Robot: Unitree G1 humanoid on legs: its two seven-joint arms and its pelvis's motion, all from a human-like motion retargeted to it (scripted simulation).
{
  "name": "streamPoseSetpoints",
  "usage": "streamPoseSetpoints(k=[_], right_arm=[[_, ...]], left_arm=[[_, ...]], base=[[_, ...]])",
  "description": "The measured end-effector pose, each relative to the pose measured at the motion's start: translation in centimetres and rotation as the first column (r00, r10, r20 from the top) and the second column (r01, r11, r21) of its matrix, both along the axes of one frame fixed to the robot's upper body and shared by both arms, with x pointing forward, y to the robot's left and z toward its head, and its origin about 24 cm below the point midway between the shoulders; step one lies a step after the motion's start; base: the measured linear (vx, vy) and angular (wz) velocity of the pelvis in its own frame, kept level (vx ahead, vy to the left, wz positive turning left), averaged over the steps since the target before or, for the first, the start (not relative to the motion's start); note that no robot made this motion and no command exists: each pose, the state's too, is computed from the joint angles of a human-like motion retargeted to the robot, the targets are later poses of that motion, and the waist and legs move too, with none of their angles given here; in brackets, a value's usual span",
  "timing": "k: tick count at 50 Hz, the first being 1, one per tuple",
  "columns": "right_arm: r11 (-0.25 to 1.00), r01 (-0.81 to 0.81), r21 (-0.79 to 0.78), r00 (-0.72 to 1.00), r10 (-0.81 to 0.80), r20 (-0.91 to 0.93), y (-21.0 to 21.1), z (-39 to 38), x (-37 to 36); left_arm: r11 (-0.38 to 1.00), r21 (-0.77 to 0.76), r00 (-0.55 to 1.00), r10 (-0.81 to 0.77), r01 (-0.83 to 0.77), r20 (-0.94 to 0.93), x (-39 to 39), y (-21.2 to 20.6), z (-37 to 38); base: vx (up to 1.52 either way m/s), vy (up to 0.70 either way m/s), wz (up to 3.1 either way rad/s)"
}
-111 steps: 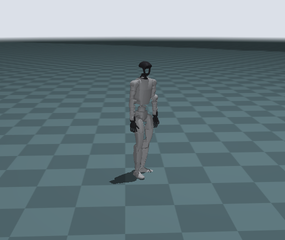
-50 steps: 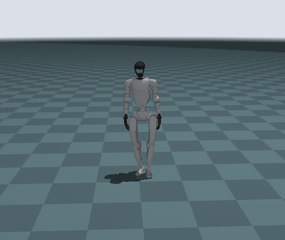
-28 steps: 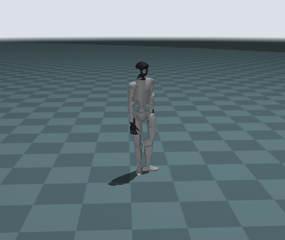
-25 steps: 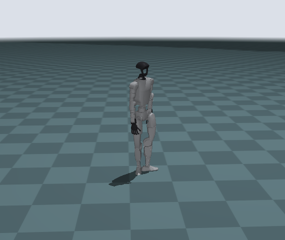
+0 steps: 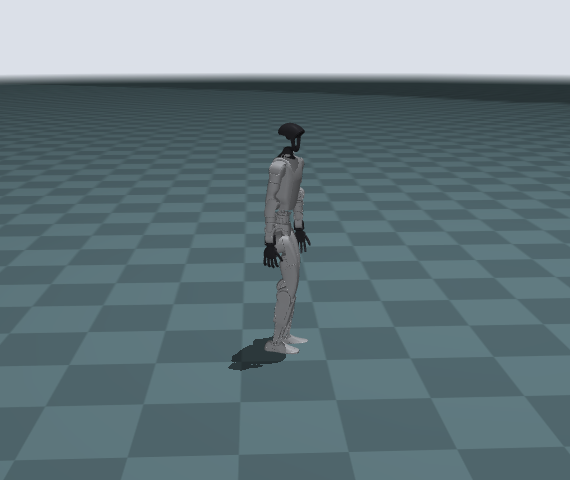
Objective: In place motions
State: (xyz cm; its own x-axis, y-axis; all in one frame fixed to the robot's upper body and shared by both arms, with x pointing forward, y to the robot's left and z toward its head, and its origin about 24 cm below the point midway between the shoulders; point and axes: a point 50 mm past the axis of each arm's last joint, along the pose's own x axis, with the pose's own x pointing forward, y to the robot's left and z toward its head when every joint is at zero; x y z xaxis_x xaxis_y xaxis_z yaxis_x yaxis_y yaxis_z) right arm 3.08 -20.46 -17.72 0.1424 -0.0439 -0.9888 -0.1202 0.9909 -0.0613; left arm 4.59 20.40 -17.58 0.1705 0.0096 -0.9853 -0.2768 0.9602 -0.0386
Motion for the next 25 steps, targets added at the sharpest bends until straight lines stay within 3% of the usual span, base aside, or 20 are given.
streamPoseSetpoints(k=[8,13,25], right_arm=[[0.999,-0.038,0.035,0.998,0.039,-0.042,0.4,-0.1,-1.0],[0.998,-0.055,0.025,0.998,0.055,-0.009,0.9,-0.1,-0.8],[0.991,-0.131,0.037,0.991,0.129,0.038,1.7,-0.1,0.5]], left_arm=[[0.993,-0.013,0.992,-0.113,0.114,0.061,3.2,-1.2,0.3],[0.997,-0.061,0.998,-0.049,0.051,0.038,1.4,-2.5,-0.1],[0.995,-0.059,0.996,-0.088,0.086,-0.028,-0.7,-2.2,-0.3]], base=[[0.08,-0.1,0.3],[0.13,-0.03,0.14],[0.02,0.04,-0.34]])
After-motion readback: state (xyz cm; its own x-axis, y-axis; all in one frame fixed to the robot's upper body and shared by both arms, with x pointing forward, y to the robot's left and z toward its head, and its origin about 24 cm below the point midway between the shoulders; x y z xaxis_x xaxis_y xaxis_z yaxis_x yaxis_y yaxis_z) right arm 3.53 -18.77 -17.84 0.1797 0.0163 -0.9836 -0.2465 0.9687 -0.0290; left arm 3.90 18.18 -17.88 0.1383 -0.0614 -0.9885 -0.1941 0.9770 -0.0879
